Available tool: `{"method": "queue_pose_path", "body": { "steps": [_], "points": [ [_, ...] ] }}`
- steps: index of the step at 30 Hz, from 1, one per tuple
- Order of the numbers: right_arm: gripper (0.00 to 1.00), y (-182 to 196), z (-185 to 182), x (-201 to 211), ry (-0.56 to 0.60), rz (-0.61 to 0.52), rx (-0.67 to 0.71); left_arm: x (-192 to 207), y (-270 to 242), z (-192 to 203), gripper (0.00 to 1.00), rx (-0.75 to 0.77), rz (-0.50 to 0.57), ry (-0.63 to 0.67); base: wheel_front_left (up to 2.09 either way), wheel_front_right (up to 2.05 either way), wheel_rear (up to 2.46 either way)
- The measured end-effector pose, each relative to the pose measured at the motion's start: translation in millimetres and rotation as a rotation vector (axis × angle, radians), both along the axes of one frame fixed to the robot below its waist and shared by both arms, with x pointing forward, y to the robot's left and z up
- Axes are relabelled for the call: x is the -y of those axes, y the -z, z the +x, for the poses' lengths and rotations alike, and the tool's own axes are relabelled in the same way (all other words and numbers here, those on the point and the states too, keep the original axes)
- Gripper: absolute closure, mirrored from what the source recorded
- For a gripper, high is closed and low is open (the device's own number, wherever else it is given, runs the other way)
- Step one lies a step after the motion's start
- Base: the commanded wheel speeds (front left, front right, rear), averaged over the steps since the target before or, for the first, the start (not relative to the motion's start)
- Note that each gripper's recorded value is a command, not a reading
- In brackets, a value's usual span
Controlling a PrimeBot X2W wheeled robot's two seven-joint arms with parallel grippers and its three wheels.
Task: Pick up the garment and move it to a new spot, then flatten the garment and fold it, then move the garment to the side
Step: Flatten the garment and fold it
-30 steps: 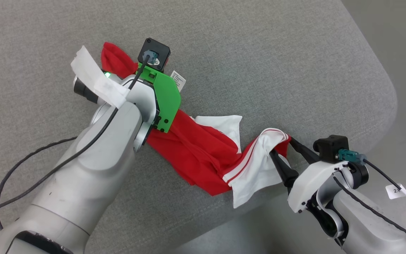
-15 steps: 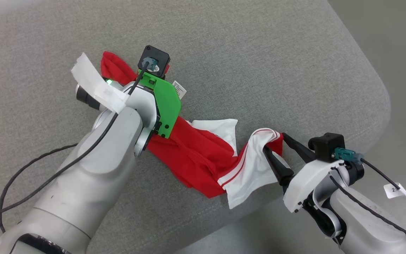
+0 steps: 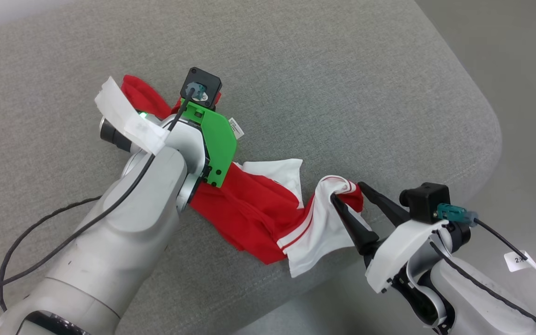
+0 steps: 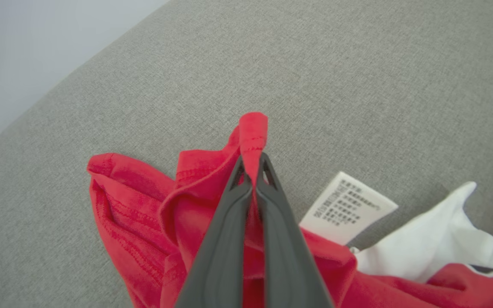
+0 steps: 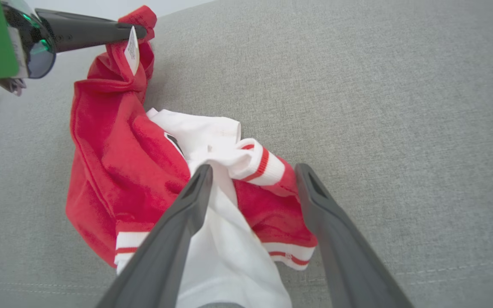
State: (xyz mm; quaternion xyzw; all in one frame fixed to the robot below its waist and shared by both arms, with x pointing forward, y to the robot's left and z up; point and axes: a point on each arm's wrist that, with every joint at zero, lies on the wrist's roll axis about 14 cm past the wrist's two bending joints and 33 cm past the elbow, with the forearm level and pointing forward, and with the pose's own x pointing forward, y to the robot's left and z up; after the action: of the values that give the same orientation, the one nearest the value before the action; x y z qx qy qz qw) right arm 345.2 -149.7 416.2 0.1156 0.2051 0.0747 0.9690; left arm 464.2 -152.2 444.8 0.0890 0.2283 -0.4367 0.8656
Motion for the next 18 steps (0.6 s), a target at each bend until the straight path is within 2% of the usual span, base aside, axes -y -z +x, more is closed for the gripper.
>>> {"method": "queue_pose_path", "body": {
  "steps": [8,18],
  "points": [
    [0.00,12.9,-28.2,8.4,0.054,0.026,-0.081,10.7,1.2,-5.5,1.00,-0.002,-0.002,0.026,0.00,0.00,0.00],
    [0.00,10.2,-40.1,3.8,0.083,0.082,-0.101,17.7,3.7,-9.4,1.00,-0.008,-0.001,0.046,0.00,0.00,0.00]
  ]
}}
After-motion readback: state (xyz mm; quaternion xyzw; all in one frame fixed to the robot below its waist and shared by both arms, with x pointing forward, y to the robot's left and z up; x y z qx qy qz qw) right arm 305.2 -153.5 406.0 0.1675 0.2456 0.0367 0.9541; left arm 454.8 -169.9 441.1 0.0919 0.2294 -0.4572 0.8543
